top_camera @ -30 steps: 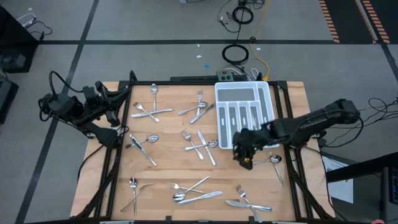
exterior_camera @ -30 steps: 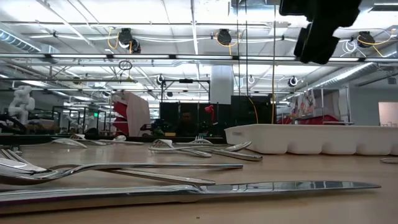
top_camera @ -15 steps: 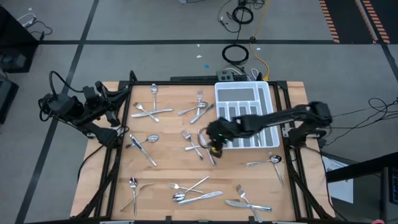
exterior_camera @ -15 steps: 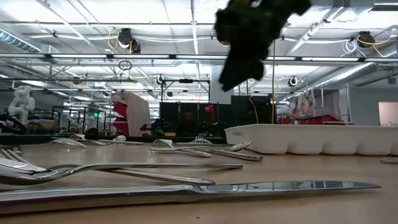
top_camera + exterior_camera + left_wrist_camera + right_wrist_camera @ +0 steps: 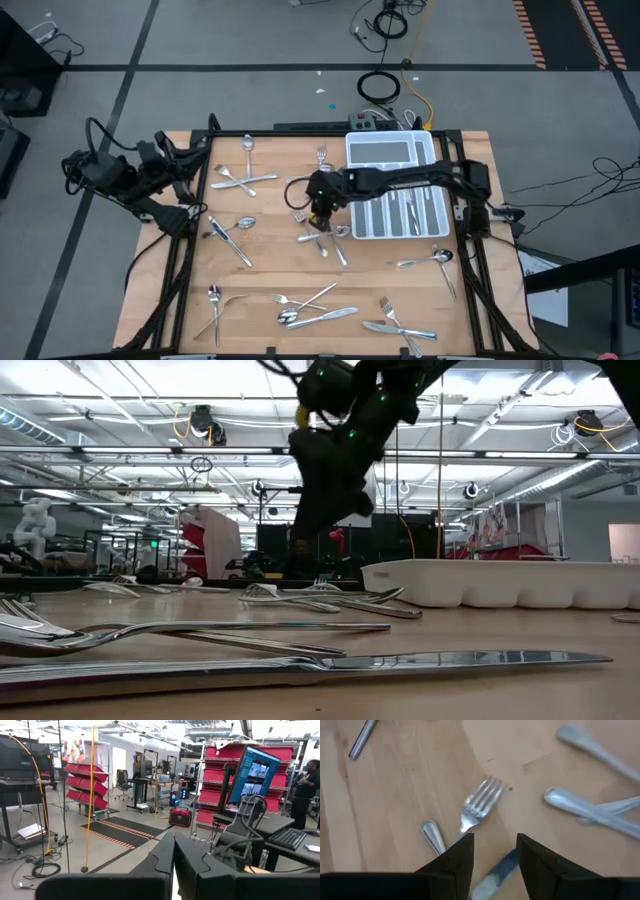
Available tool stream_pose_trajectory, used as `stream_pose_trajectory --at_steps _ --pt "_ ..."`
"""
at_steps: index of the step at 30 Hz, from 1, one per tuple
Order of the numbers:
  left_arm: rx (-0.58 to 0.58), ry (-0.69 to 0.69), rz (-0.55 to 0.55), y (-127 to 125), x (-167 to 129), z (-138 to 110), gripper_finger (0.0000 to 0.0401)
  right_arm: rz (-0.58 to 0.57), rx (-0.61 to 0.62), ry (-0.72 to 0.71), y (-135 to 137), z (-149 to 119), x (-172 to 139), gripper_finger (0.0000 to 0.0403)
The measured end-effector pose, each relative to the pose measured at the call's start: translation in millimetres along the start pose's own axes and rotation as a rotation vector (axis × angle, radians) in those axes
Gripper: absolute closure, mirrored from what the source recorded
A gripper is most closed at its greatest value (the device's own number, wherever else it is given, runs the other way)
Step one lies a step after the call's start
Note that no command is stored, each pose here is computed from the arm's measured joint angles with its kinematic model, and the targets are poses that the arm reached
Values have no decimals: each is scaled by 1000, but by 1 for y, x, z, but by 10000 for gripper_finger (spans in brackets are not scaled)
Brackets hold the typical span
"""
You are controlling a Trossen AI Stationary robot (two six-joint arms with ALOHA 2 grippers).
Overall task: Sort silverware
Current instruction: Put the silver spoon into the white silverware tray
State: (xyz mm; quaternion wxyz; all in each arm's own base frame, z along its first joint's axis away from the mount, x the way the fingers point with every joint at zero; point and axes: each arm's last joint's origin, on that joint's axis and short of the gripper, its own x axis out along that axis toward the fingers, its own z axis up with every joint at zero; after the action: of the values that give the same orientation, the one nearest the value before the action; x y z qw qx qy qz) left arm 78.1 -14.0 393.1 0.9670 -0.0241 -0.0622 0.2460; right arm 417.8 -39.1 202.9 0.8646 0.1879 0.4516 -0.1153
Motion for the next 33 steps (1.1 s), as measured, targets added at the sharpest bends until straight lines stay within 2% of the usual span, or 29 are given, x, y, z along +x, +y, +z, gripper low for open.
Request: stream_pose_trajectory --at_steps 4,9,13,17,21,28,33 --pt "18 12 -1 0 0 -2 386 18 25 -3 4 -3 14 253" --pt "21 14 -1 0 0 -2 386 22 82 -11 5 -3 18 213" --pt "34 23 -2 0 0 -4 386 2 80 -30 7 -2 18 187" --pt "36 24 -2 0 0 -4 386 -20 86 -57 11 -3 22 182" --pt "35 24 -2 0 0 -4 386 -47 89 24 10 -13 29 185" --pt "38 26 -2 0 0 -4 386 -114 -12 241 5 -34 25 186" --pt "60 40 -4 0 0 -6 386 3 -167 283 16 -39 23 186"
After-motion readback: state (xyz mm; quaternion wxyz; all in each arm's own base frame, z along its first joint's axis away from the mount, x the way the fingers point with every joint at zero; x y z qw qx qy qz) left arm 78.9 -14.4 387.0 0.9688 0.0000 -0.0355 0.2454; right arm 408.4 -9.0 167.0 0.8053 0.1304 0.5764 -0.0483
